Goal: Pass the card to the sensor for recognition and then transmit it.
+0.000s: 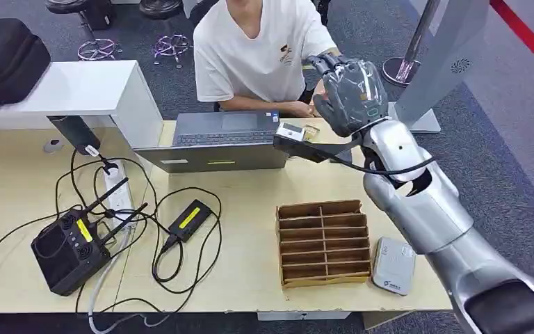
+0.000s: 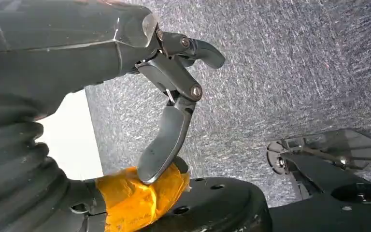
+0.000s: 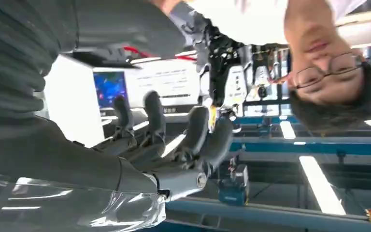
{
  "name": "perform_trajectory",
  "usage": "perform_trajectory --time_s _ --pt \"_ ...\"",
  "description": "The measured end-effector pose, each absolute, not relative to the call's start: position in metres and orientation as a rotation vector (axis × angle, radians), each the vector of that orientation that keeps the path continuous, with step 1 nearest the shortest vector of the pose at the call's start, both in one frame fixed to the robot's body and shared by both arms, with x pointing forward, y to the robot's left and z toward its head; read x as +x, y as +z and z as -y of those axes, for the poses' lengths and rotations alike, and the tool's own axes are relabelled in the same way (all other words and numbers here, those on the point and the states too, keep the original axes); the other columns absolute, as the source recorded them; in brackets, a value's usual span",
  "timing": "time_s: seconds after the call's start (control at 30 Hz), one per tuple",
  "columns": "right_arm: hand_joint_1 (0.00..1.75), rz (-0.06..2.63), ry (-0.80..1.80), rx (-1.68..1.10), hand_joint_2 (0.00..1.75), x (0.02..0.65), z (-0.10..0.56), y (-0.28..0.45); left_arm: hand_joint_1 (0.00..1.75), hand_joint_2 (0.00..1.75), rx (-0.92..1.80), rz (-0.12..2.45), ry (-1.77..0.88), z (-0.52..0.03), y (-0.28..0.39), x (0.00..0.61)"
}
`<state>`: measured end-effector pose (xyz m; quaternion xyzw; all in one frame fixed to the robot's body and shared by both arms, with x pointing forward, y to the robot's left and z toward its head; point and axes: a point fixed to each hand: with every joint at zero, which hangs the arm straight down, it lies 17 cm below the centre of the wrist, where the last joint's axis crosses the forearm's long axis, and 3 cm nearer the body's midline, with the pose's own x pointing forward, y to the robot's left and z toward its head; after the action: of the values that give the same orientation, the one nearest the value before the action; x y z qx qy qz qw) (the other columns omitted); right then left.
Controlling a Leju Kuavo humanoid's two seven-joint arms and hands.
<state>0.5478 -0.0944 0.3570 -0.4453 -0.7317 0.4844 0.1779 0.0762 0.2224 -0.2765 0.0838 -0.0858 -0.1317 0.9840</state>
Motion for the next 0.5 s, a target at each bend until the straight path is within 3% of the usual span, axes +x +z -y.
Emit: perform_trajectory --time_s 0.27,0.5 --pt "0.00 1.995 1.344 -1.313 1.75 0.568 0.115 0.340 0.00 1.75 0.173 0.167 -0.268 -0.223 -0.277 0.075" --pt "0.00 1.766 1.261 -1.509 1.75 0.607 0.219 0.326 0.00 1.75 0.175 0.150 -0.258 -0.224 -0.277 0.071"
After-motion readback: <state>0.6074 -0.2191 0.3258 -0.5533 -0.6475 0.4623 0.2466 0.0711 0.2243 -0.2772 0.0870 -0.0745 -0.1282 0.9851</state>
